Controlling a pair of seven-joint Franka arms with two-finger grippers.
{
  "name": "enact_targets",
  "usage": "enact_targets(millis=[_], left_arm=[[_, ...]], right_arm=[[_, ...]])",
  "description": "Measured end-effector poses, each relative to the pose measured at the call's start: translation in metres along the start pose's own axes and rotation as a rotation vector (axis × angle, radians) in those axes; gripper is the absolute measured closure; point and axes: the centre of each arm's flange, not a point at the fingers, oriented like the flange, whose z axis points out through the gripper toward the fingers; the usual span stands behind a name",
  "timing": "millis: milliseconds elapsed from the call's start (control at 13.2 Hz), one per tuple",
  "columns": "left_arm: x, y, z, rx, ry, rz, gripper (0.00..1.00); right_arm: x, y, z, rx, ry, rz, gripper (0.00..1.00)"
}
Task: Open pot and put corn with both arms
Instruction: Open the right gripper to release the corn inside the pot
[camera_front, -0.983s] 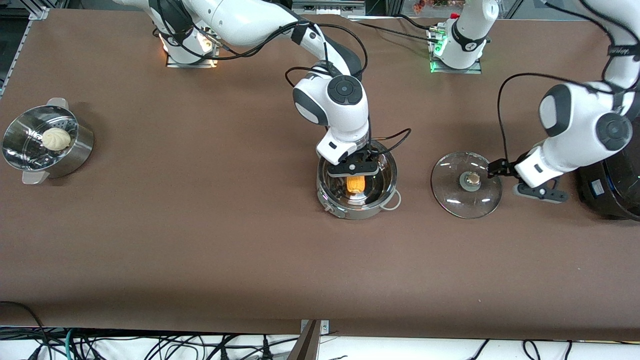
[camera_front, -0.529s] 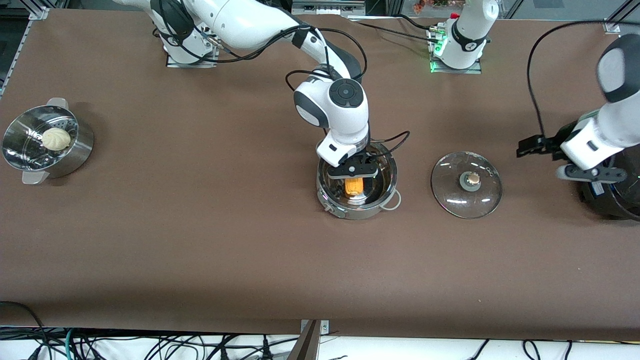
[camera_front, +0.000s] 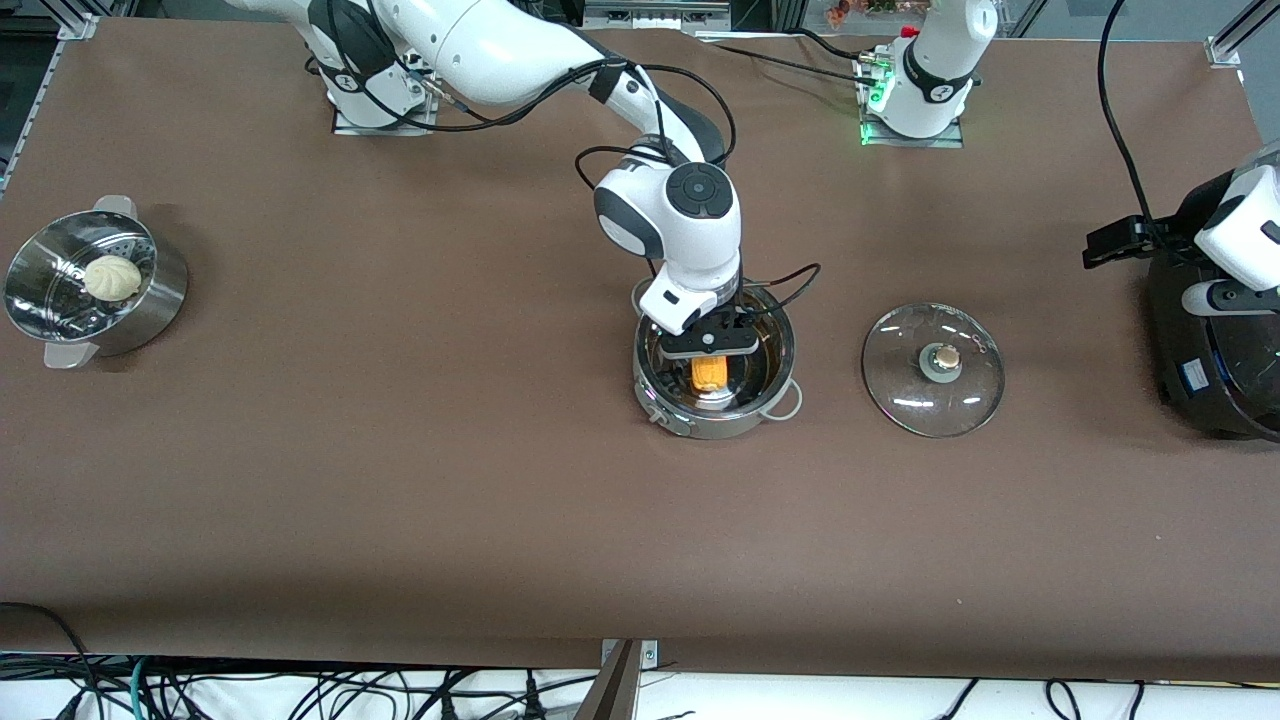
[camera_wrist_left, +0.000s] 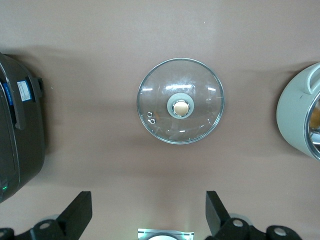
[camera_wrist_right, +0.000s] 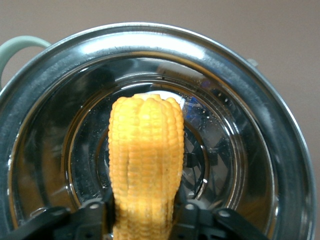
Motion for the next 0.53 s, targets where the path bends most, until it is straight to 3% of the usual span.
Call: enact_targets(millis=[303, 378, 529], left_arm=[[-0.0003, 0.0011, -0.0026, 0.0, 0.005, -0.001, 0.0], [-0.0004, 0.0012, -0.0034, 0.0, 0.007, -0.002, 0.0], [-0.0005, 0.0013, -0.0041, 0.0, 0.008, -0.003, 0.0]], right_arm=[[-0.0044, -0.004, -0.0002, -0.003, 0.003, -0.011, 0.05], [-0.0048, -0.0042, -0.0003, -0.005, 0.003, -0.012, 0.0], [-0.0053, -0.0028, -0.0008, -0.021, -0.009, -0.011, 0.0]])
